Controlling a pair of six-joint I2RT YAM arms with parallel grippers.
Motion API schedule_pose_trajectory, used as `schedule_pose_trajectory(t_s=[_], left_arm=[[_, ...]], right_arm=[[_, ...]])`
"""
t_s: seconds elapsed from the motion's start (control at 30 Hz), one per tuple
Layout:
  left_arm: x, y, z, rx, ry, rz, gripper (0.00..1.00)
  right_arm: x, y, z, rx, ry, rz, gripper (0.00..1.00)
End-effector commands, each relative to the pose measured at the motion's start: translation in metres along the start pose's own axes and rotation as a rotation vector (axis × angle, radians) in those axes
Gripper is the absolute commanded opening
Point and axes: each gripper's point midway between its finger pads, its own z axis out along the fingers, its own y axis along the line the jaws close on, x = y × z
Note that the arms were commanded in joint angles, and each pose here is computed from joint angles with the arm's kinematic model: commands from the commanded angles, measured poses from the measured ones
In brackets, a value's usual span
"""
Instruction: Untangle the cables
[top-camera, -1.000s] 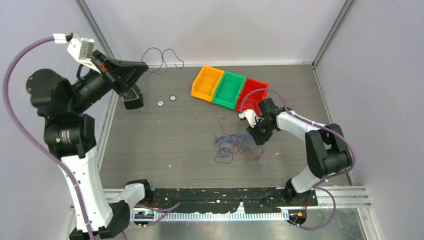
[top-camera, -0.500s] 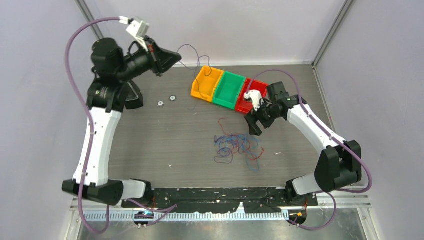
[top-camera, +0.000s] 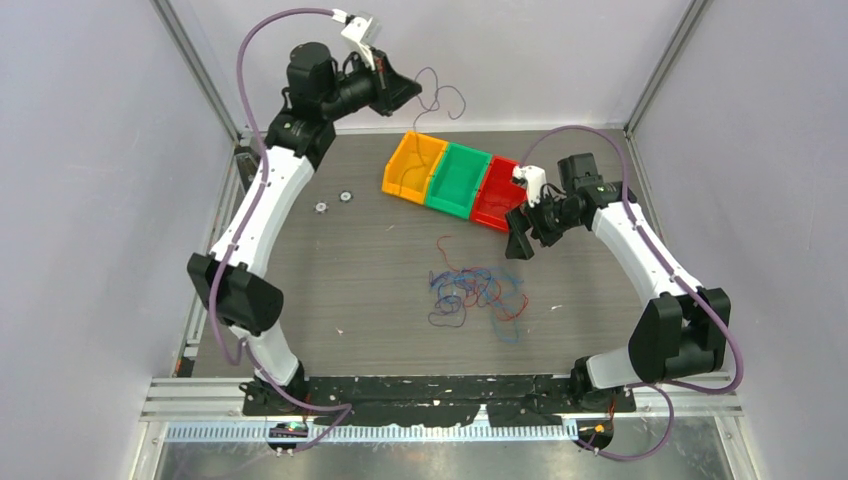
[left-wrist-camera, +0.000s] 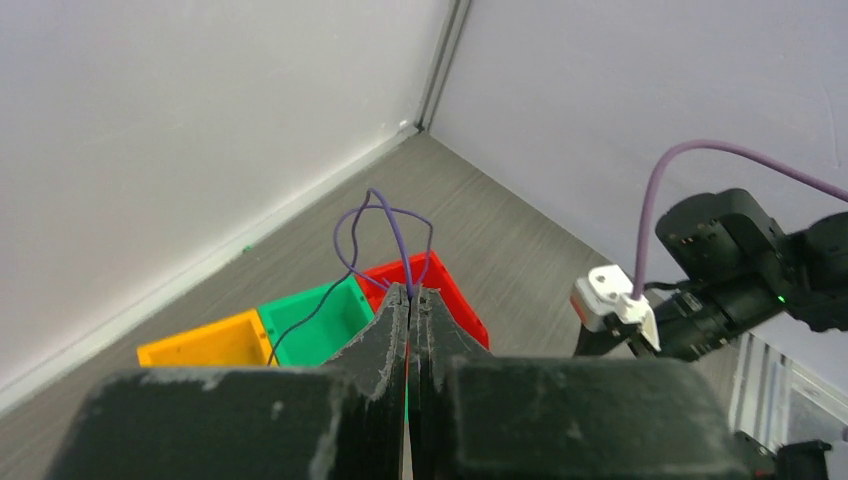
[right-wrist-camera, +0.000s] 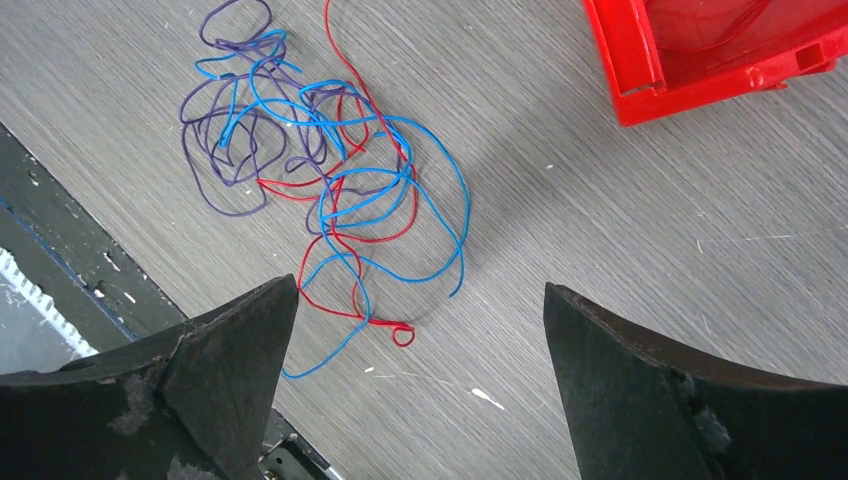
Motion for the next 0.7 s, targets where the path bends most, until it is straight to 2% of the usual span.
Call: schedule_pose_trajectory(t_s=[0.0,0.17,0.33,0.67], left_arm=[[-0.049,-0.001,0.02,0.01,-0.173,0.103,0.0],[-0.051,0.012,0.054,0.023,-0.207,0.096,0.0],[-0.066,0.015,0.066,0.02,-0.267,0.08,0.0],[0.009,0.017,0.083,0.072,-0.119,-0.032,0.0]], right_arm=[[-0.022,0.007,-0.02,-0.011,-0.072,-0.009,1.0],[-0.024,0.009,-0.022,-0.019,-0.084,-0.006,1.0],[-0.025,0.006,-0.021,-0.022,-0.094,0.01,1.0],[-0.022,-0.004,-0.018,-0.028,-0.099,0.043,1.0]])
